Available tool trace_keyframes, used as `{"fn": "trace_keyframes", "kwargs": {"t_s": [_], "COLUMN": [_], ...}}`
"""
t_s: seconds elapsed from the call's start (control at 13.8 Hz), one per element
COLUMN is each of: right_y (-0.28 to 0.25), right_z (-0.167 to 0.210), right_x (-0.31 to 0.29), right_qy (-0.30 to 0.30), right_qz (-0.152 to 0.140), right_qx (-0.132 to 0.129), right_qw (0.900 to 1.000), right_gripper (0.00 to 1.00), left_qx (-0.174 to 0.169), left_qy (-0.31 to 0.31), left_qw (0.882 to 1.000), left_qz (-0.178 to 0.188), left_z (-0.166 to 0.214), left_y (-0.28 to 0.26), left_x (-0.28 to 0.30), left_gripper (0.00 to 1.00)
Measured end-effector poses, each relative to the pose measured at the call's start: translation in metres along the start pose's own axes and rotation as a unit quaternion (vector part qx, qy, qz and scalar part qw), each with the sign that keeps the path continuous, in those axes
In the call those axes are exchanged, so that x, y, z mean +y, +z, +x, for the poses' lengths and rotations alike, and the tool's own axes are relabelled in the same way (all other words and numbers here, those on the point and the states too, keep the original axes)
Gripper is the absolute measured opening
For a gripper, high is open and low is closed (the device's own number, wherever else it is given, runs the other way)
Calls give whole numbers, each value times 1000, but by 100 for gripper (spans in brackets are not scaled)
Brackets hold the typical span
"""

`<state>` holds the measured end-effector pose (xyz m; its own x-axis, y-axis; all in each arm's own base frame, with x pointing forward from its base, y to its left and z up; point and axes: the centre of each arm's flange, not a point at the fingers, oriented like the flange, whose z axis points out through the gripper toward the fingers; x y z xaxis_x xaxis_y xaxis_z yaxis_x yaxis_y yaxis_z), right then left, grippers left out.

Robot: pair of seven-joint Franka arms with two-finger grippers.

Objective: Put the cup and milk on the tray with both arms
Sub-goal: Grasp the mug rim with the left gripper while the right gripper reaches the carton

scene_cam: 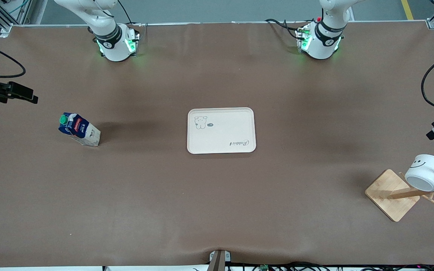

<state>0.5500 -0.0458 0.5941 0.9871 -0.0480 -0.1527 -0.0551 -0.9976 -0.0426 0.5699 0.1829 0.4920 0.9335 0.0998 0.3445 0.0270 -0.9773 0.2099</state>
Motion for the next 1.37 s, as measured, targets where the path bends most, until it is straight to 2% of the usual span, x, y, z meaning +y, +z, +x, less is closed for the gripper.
{"fn": "trace_keyframes", "kwargs": {"t_s": [0.58,0.94,1.01,1.16,1.23,1.37], "right_y": [13,35,39,46,51,56], "right_z": [13,31,34,41,45,50], "right_x": [9,16,16,17,17,18], "right_qy": [8,12,12,13,13,13], "right_qz": [1,2,3,3,3,3], "right_qx": [-1,-8,-10,-10,-8,-7], "right_qw": [1000,1000,1000,1000,1000,1000], "right_gripper": [100,100,100,100,100,100], "left_qx": [51,77,78,80,80,79], "left_qy": [35,64,65,68,68,68], "left_qw": [996,992,992,992,992,992], "left_qz": [-62,-74,-75,-75,-76,-76], "left_z": [4,10,12,15,15,15], "left_y": [48,71,72,72,73,74], "left_x": [-25,-37,-38,-36,-36,-35], "left_gripper": [100,98,96,78,78,56]}}
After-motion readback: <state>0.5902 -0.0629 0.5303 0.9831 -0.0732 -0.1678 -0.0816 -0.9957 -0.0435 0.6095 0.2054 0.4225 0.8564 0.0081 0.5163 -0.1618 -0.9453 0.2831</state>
